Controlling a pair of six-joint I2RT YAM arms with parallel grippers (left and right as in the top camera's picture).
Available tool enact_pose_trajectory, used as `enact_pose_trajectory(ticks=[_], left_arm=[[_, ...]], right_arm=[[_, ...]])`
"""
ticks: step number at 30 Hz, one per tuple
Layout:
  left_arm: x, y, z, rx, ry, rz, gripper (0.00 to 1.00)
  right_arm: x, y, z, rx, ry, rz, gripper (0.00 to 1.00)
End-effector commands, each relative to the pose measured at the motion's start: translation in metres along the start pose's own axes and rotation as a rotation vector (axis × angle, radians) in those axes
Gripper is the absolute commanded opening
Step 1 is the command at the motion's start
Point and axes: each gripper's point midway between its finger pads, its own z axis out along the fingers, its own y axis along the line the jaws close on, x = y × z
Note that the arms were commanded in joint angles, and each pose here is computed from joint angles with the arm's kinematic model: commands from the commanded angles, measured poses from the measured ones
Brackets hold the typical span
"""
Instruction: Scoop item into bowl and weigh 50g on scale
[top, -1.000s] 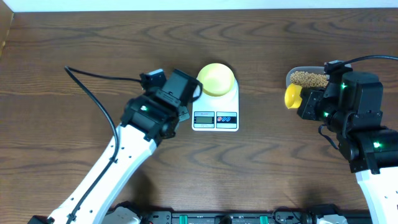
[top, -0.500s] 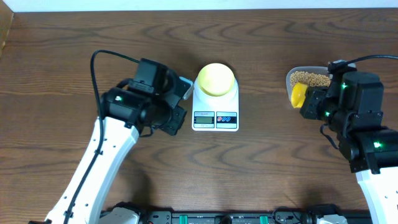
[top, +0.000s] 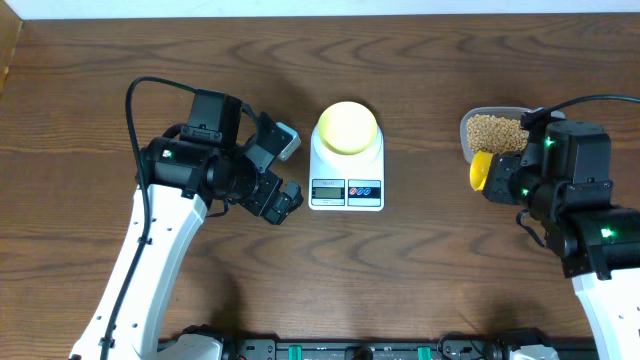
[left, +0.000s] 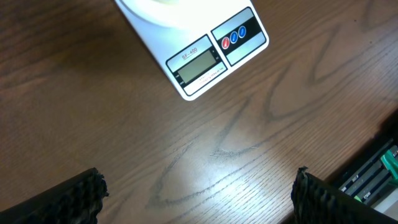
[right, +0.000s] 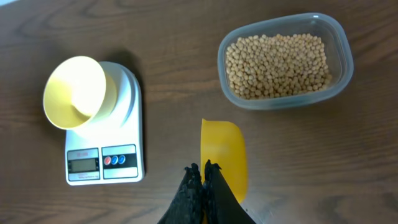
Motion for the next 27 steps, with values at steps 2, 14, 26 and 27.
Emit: enact_pose_trajectory(ticks=[2,14,26,27], left_arm=[[0.001,-0.002,0.001,0.020,-0.001,0.015,0.98],[0.001,-0.002,0.001,0.020,-0.001,0.015,0.98],[0.001,-0.002,0.001,0.020,-0.001,0.015,0.98],[0.001,-0.002,0.001,0.020,-0.001,0.015,0.98]], right_arm=[[-0.002,-0.003,-0.003,0.012,0.000,-0.015,0.01],[0.011,-0.006,-0.004,0.027,0.054,0.011,0.01],[0.015,-0.008,-0.004,0.039,0.066,0.181,0.01],[0.015,-0.008,-0.004,0.039,0.065,0.190,0.01]])
